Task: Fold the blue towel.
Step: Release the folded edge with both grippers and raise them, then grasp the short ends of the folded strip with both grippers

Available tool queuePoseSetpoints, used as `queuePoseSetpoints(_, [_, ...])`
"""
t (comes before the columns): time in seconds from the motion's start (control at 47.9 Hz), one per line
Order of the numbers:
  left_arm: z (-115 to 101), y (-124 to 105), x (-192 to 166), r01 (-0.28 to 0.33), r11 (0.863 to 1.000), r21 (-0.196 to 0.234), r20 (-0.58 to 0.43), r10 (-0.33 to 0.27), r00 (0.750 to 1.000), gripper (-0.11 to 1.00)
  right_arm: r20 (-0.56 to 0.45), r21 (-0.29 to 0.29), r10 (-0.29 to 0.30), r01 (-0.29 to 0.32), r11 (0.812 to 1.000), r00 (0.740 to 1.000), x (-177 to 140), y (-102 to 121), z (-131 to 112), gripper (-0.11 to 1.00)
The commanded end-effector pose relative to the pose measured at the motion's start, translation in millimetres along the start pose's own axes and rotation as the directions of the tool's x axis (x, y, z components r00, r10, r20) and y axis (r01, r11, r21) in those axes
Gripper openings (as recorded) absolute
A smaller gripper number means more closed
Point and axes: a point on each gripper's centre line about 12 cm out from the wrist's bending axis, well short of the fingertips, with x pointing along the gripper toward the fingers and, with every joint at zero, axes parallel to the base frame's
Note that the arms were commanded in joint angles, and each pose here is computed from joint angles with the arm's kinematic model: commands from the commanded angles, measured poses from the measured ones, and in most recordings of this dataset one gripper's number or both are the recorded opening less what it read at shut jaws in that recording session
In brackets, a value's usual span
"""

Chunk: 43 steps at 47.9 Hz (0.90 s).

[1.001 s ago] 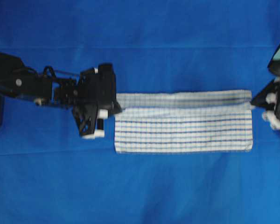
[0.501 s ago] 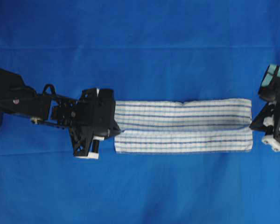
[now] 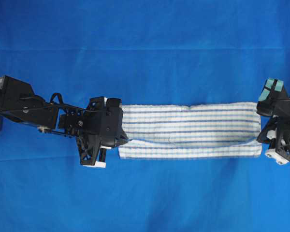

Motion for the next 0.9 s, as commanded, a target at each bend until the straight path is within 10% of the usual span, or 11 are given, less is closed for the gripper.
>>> queuePoseSetpoints(0.0, [5.6, 0.4, -3.3, 0.0, 1.0, -0.007, 0.025, 0.0, 1.0, 0.04, 0.02, 0.002, 0.024, -0.024, 1.0, 1.0, -3.0, 7.1, 6.1, 0.07])
queuePoseSetpoints(0.125, [6.0, 1.5, -3.7, -0.001, 0.999, -0.042, 0.026, 0.002, 1.0, 0.08, 0.021, 0.002, 0.025, -0.025, 1.0, 0.999, -3.2, 7.5, 6.5, 0.17])
queuePoseSetpoints(0.313, [9.4, 2.5, -9.2, -0.002, 0.997, -0.076, 0.032, 0.004, 0.999, 0.59, 0.022, -0.019, 0.015, -0.014, 1.0, 1.0, -10.8, 10.0, 10.2, 0.66])
queuePoseSetpoints(0.459, [13.9, 15.0, -21.5, -0.026, 0.996, -0.089, 0.025, 0.028, 0.999, 0.91, 0.038, -0.064, -0.022, 0.024, 0.998, 0.999, -27.1, 9.6, 16.4, 0.6])
queuePoseSetpoints(0.876, [11.6, 84.7, -36.3, -0.158, 0.963, -0.218, 0.009, 0.164, 0.986, 0.89, 0.14, 0.002, -0.256, 0.258, 0.966, 0.956, -39.9, -41.2, 44.1, 0.61])
